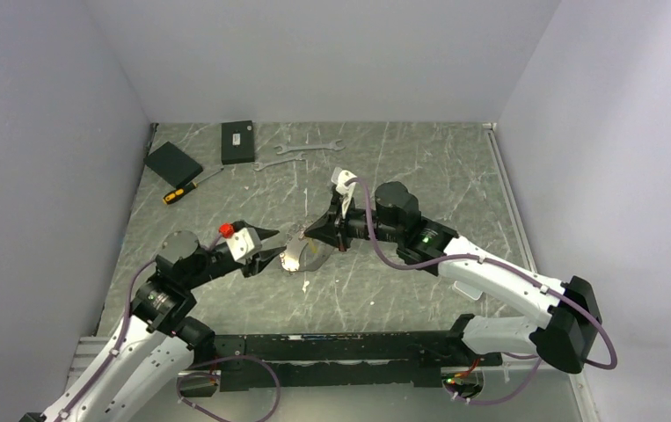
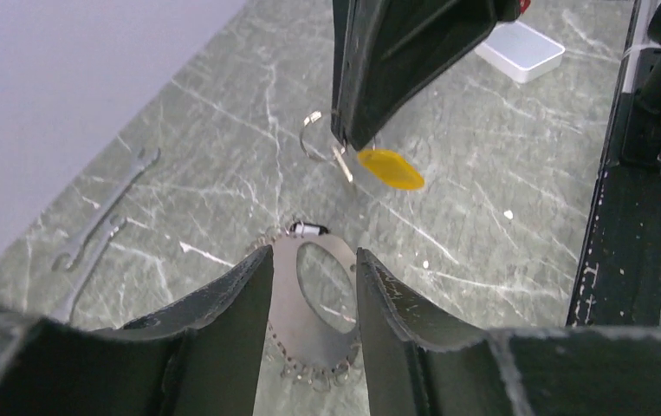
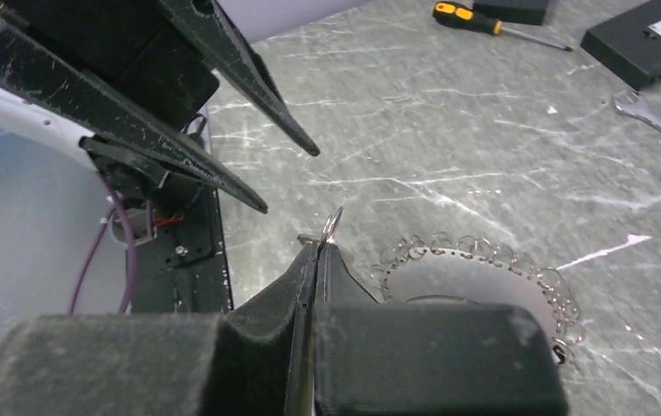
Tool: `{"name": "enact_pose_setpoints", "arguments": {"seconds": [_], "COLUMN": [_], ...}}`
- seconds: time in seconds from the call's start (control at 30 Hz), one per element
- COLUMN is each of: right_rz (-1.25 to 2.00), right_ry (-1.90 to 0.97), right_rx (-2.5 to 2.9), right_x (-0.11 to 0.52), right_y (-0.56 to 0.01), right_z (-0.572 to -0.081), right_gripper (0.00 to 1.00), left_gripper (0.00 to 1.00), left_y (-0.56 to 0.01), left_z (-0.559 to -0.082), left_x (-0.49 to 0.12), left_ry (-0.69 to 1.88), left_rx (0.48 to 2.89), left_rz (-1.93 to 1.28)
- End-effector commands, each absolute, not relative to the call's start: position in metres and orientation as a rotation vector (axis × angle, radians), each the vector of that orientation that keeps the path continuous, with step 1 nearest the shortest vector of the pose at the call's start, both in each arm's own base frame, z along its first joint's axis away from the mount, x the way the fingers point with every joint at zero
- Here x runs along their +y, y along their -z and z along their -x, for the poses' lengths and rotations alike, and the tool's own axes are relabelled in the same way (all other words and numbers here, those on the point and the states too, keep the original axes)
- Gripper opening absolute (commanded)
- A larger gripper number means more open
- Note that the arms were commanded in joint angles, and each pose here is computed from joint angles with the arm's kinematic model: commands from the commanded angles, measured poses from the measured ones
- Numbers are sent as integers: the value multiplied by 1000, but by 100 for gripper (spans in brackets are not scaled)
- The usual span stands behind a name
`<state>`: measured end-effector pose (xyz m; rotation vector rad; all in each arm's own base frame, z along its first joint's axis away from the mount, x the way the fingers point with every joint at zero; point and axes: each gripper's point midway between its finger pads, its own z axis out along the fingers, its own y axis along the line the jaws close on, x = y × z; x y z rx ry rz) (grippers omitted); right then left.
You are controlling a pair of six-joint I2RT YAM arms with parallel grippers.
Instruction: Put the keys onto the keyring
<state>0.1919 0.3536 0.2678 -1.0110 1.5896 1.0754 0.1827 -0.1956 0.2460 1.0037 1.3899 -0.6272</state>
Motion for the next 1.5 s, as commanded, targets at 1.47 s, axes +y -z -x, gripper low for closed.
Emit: {"name": "enact_pose_setpoints", "arguments": {"seconds": [1.47], "right_rz": [1065], "right_ry": [-1140], "right_rx": [1070], "right_x": [351], "right_y": [-284], "right_z": [-145], "right_gripper": [0], "left_gripper": [28], "left_y": [-284], "left_z": [-163], "left_x": [-239], "left_ry": [947], "left_rx": [1222], "left_rz": [-1106]}}
